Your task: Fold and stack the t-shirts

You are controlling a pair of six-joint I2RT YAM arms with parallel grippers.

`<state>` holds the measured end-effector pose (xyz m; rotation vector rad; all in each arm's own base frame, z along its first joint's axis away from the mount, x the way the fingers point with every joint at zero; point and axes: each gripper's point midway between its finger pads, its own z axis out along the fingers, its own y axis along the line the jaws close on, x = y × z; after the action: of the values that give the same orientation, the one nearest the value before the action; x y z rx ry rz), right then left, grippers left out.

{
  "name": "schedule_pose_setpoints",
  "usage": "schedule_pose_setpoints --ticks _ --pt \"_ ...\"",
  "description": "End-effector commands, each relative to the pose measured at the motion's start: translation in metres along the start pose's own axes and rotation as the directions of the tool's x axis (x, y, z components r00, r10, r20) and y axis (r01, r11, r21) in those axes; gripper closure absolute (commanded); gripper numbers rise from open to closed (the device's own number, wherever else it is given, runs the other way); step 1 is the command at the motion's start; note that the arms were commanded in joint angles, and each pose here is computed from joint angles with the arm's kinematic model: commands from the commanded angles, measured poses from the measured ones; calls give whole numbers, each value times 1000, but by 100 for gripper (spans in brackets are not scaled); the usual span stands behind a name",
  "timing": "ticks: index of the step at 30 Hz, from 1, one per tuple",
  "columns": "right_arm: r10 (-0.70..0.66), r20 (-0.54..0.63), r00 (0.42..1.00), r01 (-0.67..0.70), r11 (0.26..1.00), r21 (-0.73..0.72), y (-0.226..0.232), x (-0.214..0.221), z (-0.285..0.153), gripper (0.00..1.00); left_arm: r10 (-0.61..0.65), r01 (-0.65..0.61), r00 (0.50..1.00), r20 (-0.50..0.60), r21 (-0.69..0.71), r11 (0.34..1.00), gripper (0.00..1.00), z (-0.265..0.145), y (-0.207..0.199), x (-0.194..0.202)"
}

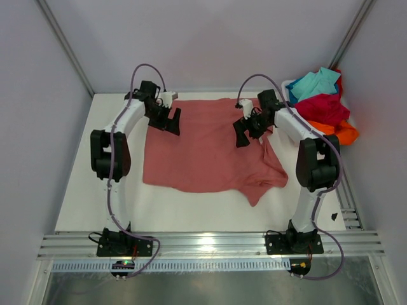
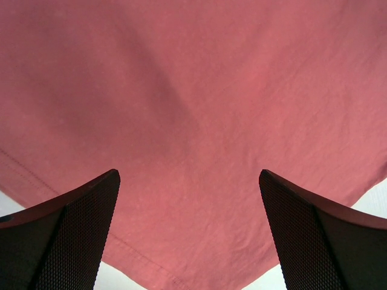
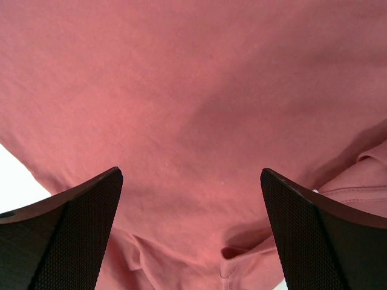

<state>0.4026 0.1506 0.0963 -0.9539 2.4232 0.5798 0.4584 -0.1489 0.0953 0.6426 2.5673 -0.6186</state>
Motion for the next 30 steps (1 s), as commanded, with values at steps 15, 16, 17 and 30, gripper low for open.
schedule_pose_setpoints --ticks 15,16,17,30 --pt "40 -70 997 -36 998 58 -25 17 34 1 9 -10 999 -35 -8 1000 1 13 9 4" --pt "44 -78 996 -37 995 90 -31 19 32 1 11 -11 999 -36 -11 1000 1 13 10 4" --pt "66 -76 995 -57 992 112 -35 20 33 1 11 -12 999 -39 -13 1000 1 14 11 5" --pt "151 -126 980 -102 939 328 -93 49 10 1 19 -23 997 -76 -48 999 1 20 22 16"
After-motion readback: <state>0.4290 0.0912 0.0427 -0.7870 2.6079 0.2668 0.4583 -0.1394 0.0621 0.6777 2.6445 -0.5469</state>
